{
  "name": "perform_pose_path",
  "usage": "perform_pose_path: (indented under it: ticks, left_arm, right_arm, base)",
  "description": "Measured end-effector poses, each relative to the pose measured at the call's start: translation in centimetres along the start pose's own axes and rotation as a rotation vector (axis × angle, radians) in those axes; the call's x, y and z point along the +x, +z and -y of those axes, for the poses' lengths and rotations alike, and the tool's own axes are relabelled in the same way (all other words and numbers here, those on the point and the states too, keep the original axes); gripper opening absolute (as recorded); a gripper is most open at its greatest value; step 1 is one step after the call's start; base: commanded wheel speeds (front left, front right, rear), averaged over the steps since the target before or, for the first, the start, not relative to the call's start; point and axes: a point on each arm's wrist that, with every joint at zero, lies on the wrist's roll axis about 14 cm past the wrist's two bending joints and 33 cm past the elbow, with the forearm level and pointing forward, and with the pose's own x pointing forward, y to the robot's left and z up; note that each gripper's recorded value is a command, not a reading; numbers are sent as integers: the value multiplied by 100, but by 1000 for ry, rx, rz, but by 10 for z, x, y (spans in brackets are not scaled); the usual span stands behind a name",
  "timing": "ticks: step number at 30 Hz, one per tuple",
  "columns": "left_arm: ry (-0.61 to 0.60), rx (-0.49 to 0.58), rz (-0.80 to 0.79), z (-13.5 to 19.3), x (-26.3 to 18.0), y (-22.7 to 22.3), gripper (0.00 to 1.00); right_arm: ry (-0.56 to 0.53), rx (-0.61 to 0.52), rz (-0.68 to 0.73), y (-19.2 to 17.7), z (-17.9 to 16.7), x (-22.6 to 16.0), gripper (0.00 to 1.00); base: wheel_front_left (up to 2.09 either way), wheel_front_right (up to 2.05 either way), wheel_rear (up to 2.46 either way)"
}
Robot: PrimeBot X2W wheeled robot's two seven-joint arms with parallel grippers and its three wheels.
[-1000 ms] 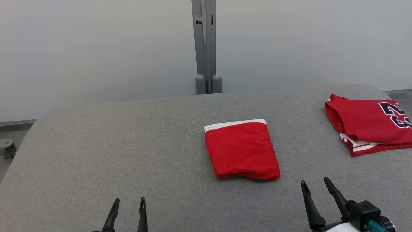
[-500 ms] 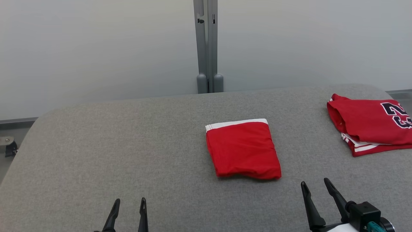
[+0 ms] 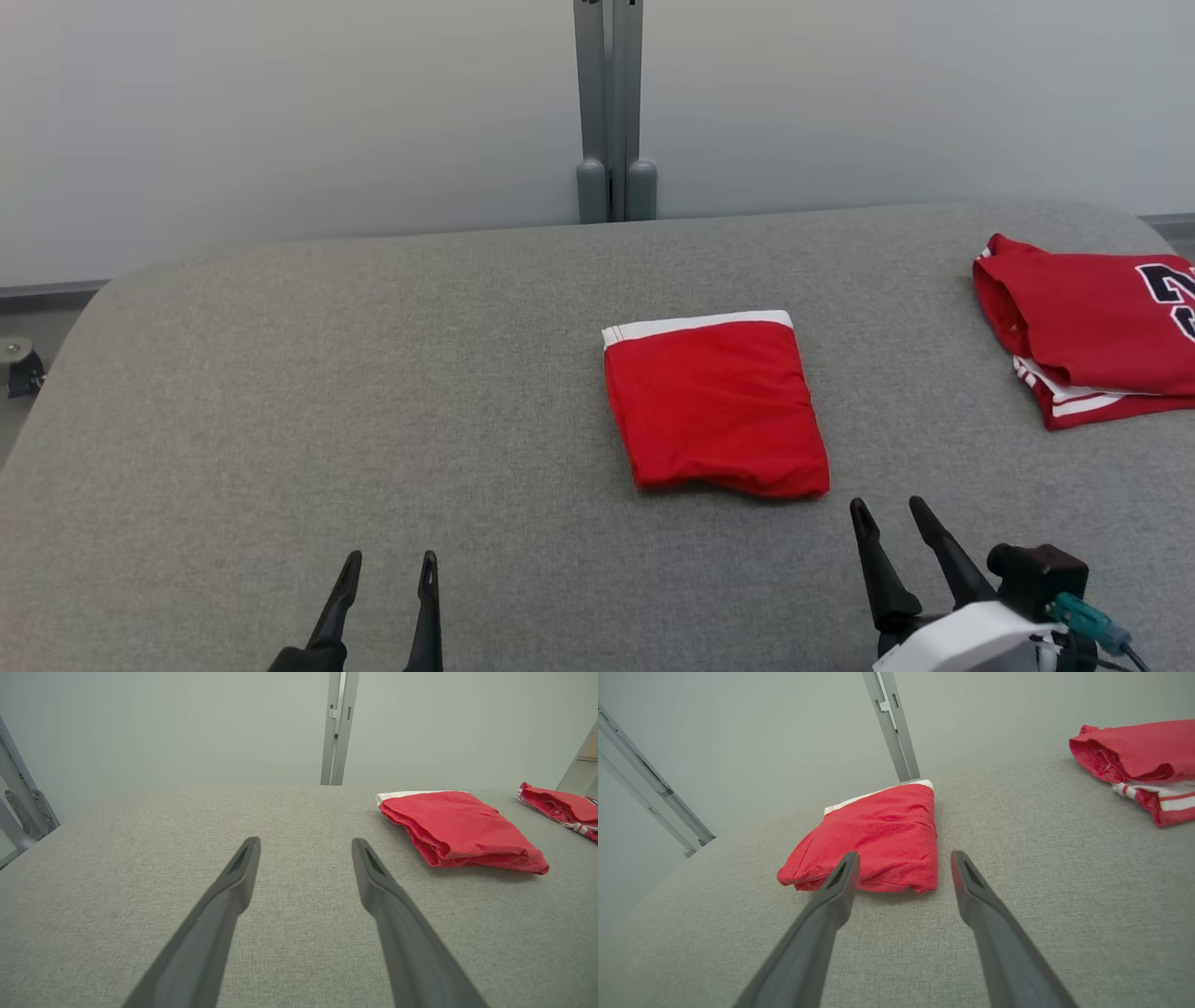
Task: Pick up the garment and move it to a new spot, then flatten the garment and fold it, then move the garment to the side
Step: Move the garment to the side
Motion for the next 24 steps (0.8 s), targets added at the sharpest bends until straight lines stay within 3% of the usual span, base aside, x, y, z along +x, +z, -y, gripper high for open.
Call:
perform_pose_path:
  ticks: [6, 11, 17, 24]
  left_arm:
    - [-26, -8, -30, 6, 8, -8, 100]
    - [-20, -17, -51, 5, 10, -15, 100]
    - [-33, -21, -61, 6, 22, -17, 100]
    - [-29, -28, -83, 1, 38, -23, 100]
  right_arm:
    - [50, 97, -134, -22, -2, 28, 100]
    - [43, 203, -237, -19, 12, 56, 100]
    - [-20, 241, -326, -19, 43, 86, 100]
    - [-40, 249, -408, -36, 50, 121, 100]
  base:
    - [0, 0, 0]
    - [0, 0, 0]
    - [0, 0, 0]
    - [0, 0, 0]
